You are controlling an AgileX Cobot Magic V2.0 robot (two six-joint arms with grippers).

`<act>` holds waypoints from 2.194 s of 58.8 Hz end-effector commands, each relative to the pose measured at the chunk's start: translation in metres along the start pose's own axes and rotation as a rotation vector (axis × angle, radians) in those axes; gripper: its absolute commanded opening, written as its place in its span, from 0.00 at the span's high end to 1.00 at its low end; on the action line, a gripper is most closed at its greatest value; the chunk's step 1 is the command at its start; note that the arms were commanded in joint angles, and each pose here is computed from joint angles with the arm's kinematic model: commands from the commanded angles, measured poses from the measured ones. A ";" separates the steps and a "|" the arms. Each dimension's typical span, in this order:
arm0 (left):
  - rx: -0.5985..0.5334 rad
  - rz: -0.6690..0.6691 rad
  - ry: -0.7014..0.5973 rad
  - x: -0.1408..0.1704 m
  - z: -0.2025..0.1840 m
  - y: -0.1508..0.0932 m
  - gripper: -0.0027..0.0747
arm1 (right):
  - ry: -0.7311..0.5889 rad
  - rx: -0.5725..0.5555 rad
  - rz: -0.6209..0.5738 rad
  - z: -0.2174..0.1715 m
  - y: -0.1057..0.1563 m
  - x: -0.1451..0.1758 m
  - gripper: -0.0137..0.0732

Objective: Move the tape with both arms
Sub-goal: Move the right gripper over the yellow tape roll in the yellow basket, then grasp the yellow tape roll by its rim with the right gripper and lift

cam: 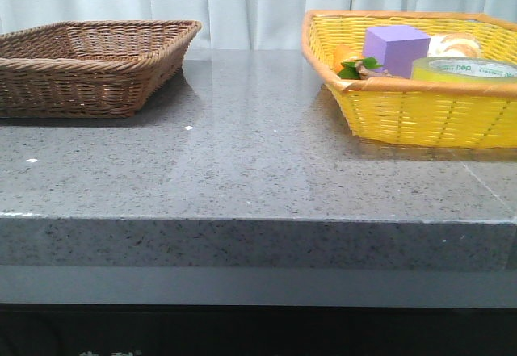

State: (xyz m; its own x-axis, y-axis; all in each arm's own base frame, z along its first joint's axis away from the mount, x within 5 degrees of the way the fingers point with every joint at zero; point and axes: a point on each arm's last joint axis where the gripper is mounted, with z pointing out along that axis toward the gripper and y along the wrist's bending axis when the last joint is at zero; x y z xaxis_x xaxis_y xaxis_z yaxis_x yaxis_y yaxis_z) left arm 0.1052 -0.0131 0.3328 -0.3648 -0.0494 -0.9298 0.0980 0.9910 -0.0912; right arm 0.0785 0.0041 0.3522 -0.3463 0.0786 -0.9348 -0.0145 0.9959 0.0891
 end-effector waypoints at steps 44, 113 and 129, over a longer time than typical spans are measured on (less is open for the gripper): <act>0.213 0.082 -0.079 -0.014 -0.006 -0.025 0.26 | 0.268 0.017 -0.007 0.055 0.002 -0.062 0.22; 0.460 0.163 -0.055 -0.008 -0.015 -0.051 0.26 | 0.705 -0.200 -0.348 0.288 0.002 -0.096 0.22; 0.460 0.163 -0.055 -0.008 -0.015 -0.051 0.26 | 0.757 -0.207 -0.338 0.315 0.000 -0.079 0.22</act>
State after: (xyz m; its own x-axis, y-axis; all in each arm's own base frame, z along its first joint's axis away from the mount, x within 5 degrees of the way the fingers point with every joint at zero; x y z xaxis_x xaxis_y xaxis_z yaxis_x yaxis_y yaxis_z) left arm 0.0879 -0.0591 0.3334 -0.3353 0.1399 -0.9317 0.5448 0.8356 -0.0706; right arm 0.4027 0.0116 0.2942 -0.8629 -0.3447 -0.3695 -0.3726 0.9280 0.0045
